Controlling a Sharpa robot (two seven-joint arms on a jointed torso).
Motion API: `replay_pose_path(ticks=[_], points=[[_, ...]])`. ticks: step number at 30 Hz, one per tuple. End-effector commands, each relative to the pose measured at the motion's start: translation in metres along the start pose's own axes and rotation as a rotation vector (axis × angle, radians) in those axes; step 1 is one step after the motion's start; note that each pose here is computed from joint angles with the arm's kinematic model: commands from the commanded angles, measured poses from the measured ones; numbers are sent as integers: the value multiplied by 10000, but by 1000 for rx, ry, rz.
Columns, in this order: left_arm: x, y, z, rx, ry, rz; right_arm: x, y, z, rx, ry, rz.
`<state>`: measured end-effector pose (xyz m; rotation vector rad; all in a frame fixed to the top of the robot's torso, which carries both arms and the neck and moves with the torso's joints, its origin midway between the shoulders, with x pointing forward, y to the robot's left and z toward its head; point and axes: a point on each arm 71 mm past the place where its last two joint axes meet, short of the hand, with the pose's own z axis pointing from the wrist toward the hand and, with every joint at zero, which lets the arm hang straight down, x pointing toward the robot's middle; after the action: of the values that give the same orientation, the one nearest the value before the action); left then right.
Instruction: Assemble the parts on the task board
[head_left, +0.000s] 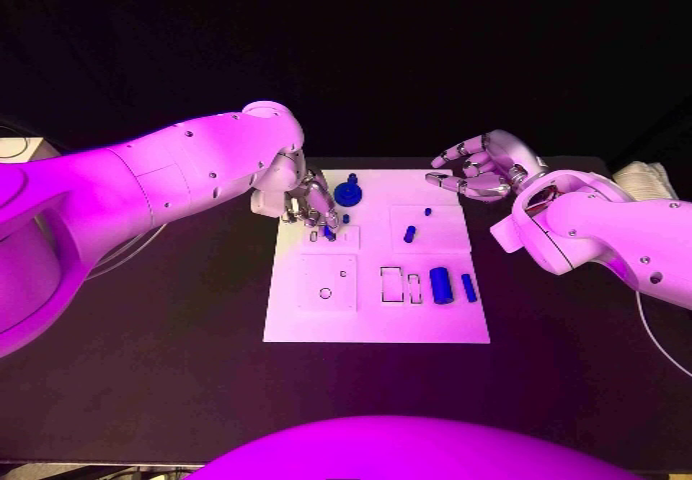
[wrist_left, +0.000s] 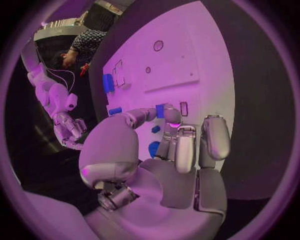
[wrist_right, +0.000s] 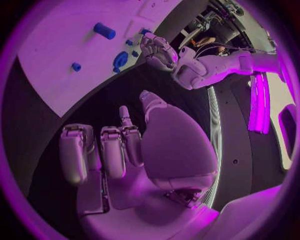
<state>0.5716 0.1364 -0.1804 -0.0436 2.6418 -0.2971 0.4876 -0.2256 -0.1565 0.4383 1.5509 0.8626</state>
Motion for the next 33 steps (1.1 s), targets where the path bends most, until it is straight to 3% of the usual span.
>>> replay_pose_path(ticks=[1,20,33], points=[[-16,-13,10,-5,-41,-9,5,16,0,-15,2,-3],[51,-35,55,-8,-24,11,13,17,5,-13,8,-3],[65,45,40,0,7,-1,9,21,9,-21,1,-1]])
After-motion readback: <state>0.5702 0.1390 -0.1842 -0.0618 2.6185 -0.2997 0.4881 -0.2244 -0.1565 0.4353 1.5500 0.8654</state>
